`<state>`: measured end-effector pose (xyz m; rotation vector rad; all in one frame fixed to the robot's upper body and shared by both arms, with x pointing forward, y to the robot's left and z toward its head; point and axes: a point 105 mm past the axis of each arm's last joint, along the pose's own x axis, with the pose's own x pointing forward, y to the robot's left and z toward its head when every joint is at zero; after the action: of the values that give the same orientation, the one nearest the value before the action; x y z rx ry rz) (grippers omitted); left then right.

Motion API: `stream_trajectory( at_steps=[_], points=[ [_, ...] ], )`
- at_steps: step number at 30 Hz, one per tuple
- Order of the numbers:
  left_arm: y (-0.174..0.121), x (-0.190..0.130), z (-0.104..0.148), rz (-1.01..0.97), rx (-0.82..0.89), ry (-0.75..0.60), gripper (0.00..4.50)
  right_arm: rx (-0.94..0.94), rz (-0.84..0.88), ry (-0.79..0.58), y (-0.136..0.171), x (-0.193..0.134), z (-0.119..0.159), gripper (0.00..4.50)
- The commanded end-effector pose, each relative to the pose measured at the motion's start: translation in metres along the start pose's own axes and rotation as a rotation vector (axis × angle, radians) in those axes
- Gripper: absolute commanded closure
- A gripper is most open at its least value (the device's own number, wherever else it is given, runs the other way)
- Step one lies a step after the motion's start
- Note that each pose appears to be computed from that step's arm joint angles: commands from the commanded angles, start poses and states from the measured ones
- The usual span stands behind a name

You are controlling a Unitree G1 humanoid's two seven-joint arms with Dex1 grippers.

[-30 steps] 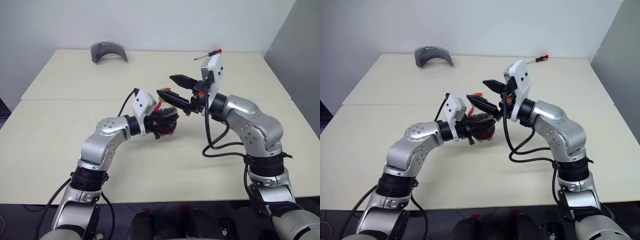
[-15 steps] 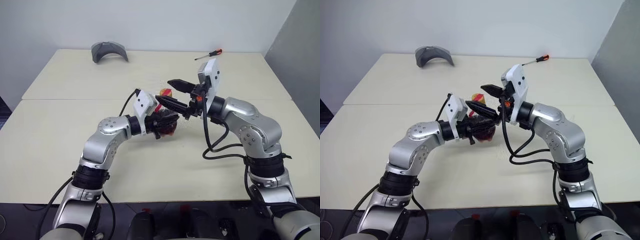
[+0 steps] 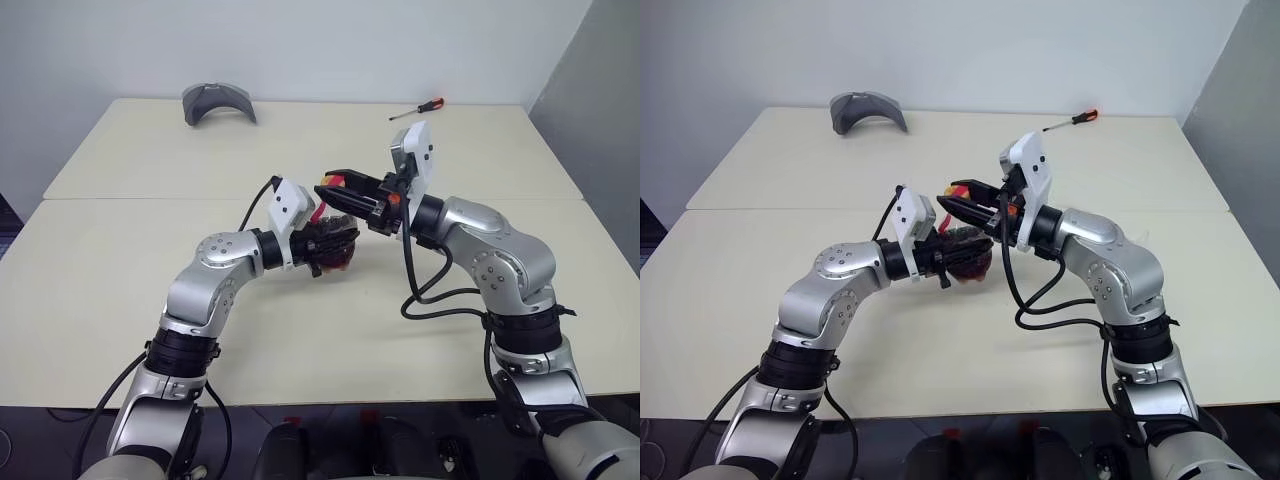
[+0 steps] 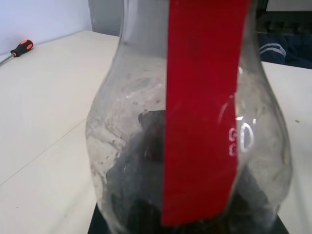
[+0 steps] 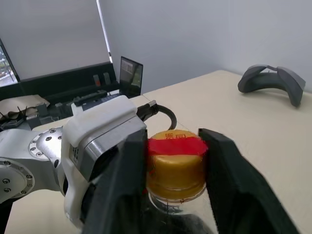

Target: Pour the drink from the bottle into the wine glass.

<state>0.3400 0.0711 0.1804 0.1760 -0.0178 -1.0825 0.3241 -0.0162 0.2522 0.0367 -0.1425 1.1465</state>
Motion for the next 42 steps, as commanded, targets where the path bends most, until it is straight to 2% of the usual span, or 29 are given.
stream_trajectory(
  at_steps=[1,7,11,16,24,33,37,42],
  points=[
    [-0.005,0.001,0.016,-0.023,0.053,-0.047,3.46,-0.003,0.018,-0.069,0.005,-0.001,0.018,3.27],
    [-0.015,-0.003,0.016,-0.063,0.047,-0.055,3.46,-0.017,0.107,-0.079,0.015,-0.003,0.021,3.27],
    [-0.034,-0.013,0.024,-0.170,0.122,-0.075,3.47,-0.065,0.296,-0.048,0.036,-0.010,0.018,3.27],
    [-0.053,-0.029,0.027,-0.272,0.118,-0.074,3.48,-0.118,0.457,-0.007,0.047,-0.018,0.012,3.27],
    [-0.062,-0.032,0.026,-0.266,0.099,-0.083,3.48,-0.130,0.477,0.019,0.042,-0.015,0.006,3.27],
    [-0.047,-0.031,0.022,-0.206,0.093,-0.078,3.49,-0.096,0.421,0.034,0.035,-0.022,0.005,0.04],
    [-0.042,-0.030,0.022,-0.178,0.088,-0.080,3.49,-0.087,0.387,0.039,0.032,-0.028,0.006,0.00],
    [-0.023,-0.029,0.021,-0.080,0.098,-0.073,3.49,-0.095,0.316,0.018,0.031,-0.031,0.013,0.00]
  ],
)
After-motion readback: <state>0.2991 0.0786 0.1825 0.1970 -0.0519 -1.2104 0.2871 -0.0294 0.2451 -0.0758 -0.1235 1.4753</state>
